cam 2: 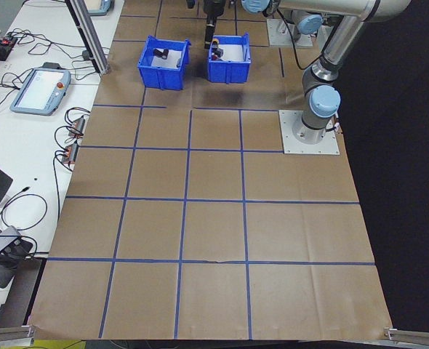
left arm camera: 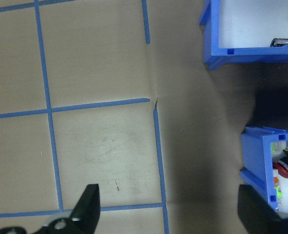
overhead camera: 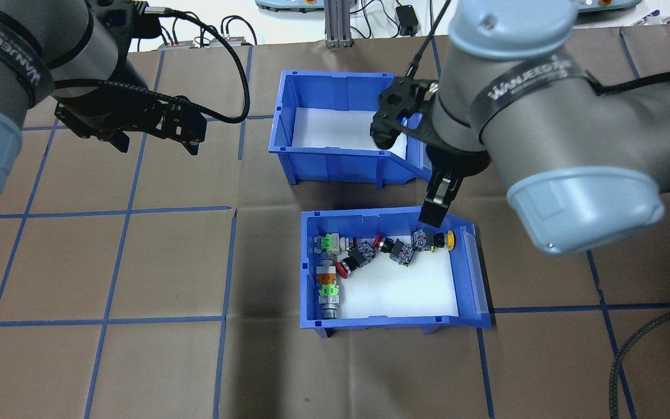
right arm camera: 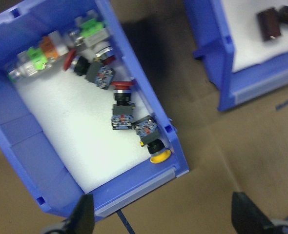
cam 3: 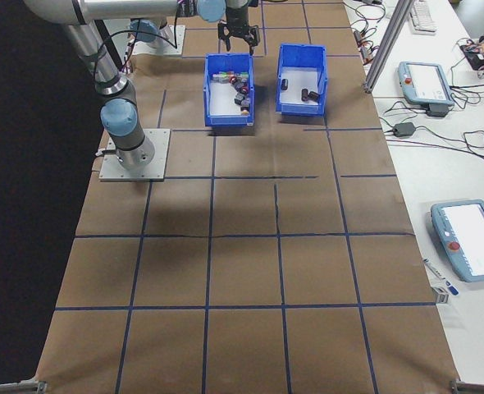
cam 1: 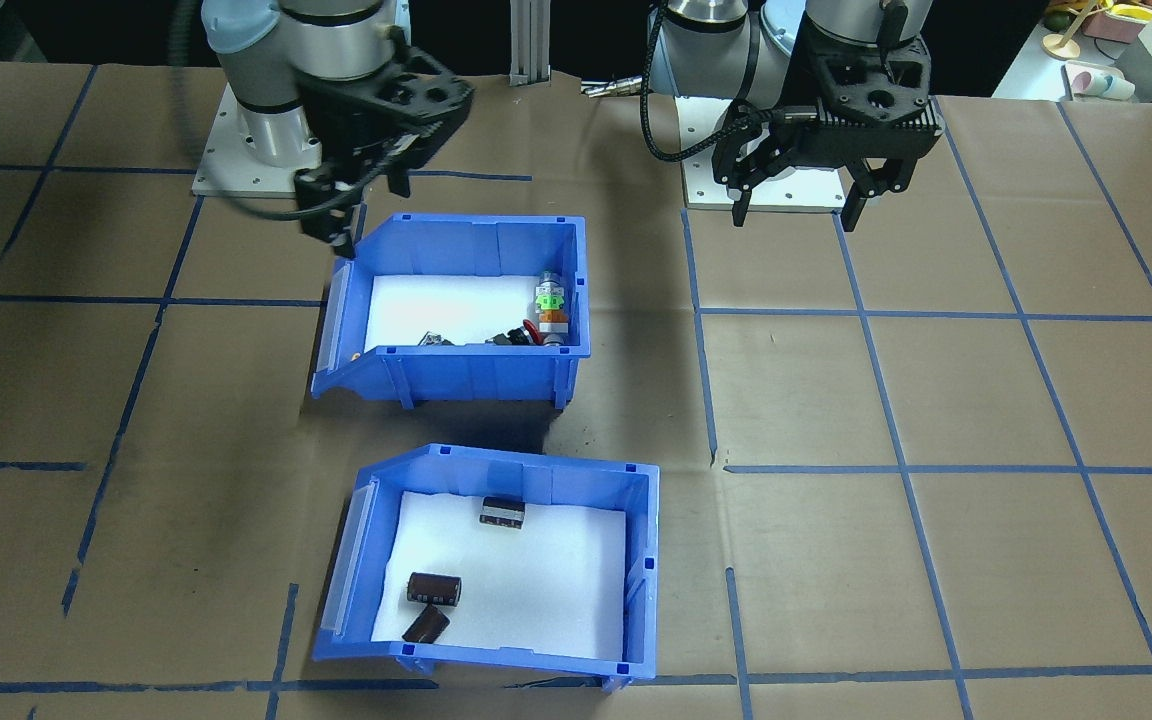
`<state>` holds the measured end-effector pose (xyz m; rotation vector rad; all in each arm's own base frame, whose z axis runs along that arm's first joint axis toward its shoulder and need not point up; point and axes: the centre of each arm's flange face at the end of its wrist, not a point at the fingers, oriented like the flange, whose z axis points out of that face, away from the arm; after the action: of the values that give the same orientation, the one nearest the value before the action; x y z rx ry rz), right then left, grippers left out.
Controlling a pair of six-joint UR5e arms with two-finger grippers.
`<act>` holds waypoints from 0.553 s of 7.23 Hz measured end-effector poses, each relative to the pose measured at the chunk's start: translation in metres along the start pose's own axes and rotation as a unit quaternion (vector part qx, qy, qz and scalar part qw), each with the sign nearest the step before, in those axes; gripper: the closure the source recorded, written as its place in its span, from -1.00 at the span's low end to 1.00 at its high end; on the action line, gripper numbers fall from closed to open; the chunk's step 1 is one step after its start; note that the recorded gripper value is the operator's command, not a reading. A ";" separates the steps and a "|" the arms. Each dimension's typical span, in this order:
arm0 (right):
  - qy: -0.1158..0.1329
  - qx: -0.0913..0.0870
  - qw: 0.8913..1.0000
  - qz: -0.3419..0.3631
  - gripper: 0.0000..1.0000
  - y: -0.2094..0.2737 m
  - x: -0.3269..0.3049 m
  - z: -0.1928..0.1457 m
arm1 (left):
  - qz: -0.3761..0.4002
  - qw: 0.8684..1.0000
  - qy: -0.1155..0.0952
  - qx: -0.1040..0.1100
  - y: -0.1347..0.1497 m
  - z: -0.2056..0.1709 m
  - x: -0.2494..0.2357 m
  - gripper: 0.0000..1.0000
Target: Place battery box in front
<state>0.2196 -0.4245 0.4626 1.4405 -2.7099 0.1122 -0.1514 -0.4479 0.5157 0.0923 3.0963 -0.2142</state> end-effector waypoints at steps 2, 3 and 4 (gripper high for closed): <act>0.011 0.013 0.975 0.221 -1.00 0.019 0.048 -0.020 | -0.007 1.000 -0.001 0.001 0.002 0.001 0.000 -0.99; 0.015 0.019 0.953 0.302 -1.00 0.022 0.062 -0.028 | -0.010 1.000 0.000 0.001 0.002 0.001 0.000 -0.99; 0.015 0.020 0.928 0.371 -1.00 0.021 0.075 -0.029 | -0.013 1.000 0.002 0.000 0.003 0.002 0.001 -0.99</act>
<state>0.1611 -0.4722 0.4979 0.3349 -3.0693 0.2221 -0.1517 -0.4451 0.5130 0.0516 3.1021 -0.2149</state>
